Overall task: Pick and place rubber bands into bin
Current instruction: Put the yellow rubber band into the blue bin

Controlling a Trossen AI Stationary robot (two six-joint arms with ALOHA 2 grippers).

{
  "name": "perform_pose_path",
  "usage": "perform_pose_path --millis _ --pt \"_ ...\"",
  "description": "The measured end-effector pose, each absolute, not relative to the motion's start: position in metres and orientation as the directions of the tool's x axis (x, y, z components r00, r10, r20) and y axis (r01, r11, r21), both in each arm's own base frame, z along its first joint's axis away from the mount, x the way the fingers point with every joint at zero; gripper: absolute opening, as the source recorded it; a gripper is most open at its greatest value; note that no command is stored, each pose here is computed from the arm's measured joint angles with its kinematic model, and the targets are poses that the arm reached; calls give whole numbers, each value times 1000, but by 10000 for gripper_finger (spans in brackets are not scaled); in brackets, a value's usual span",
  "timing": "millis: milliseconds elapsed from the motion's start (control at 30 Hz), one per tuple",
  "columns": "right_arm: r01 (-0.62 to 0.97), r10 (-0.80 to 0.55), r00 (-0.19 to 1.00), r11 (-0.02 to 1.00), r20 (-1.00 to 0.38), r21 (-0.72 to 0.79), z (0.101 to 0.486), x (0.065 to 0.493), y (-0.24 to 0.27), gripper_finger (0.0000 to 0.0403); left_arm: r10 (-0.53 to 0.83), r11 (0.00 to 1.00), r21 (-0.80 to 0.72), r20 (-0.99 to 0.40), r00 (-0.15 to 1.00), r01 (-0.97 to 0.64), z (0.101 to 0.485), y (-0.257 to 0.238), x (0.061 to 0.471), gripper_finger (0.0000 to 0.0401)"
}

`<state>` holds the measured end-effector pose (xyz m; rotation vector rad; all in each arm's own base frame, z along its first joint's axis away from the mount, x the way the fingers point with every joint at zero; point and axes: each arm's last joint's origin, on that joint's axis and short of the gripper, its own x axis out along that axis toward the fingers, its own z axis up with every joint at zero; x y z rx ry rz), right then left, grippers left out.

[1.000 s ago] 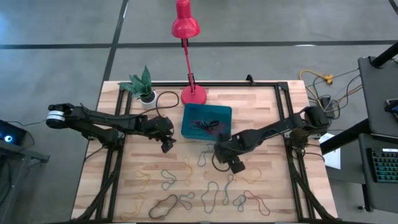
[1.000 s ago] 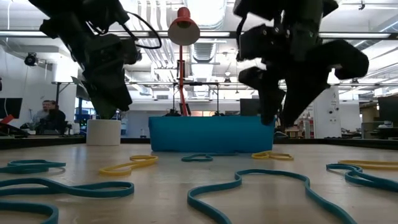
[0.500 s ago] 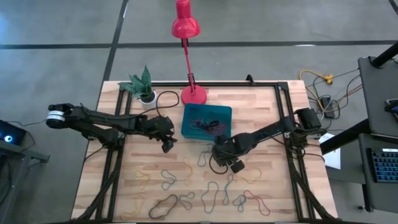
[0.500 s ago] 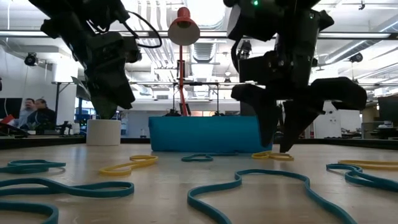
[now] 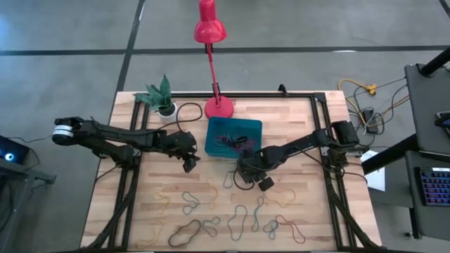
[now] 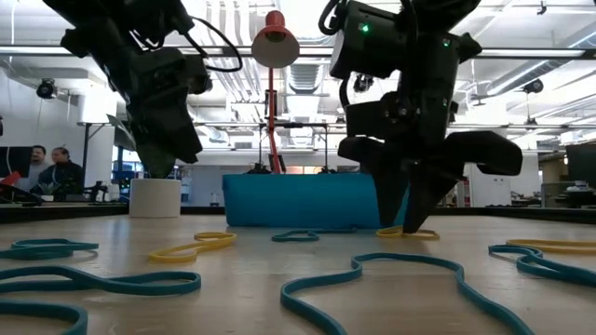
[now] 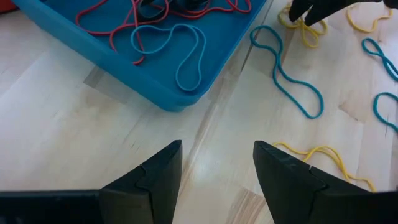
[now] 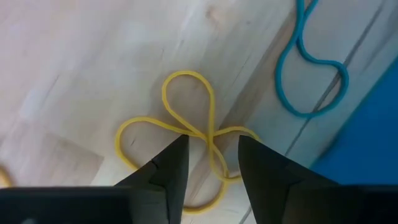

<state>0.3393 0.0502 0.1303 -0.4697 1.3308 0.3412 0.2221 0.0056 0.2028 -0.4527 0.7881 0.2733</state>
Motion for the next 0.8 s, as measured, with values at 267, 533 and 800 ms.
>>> perform_pose_path --millis 267,533,800 --pt "-517 -7 166 851 -986 -93 124 337 51 68 69 860 -300 -733 677 -412 203 6 222 183" --pt "-450 23 123 892 -992 -35 125 335 52 10 69 860 -300 -733 677 -412 203 6 222 183" --pt "-310 15 287 948 -958 -78 189 344 59 8 69 861 -299 -732 678 -410 203 6 222 183"
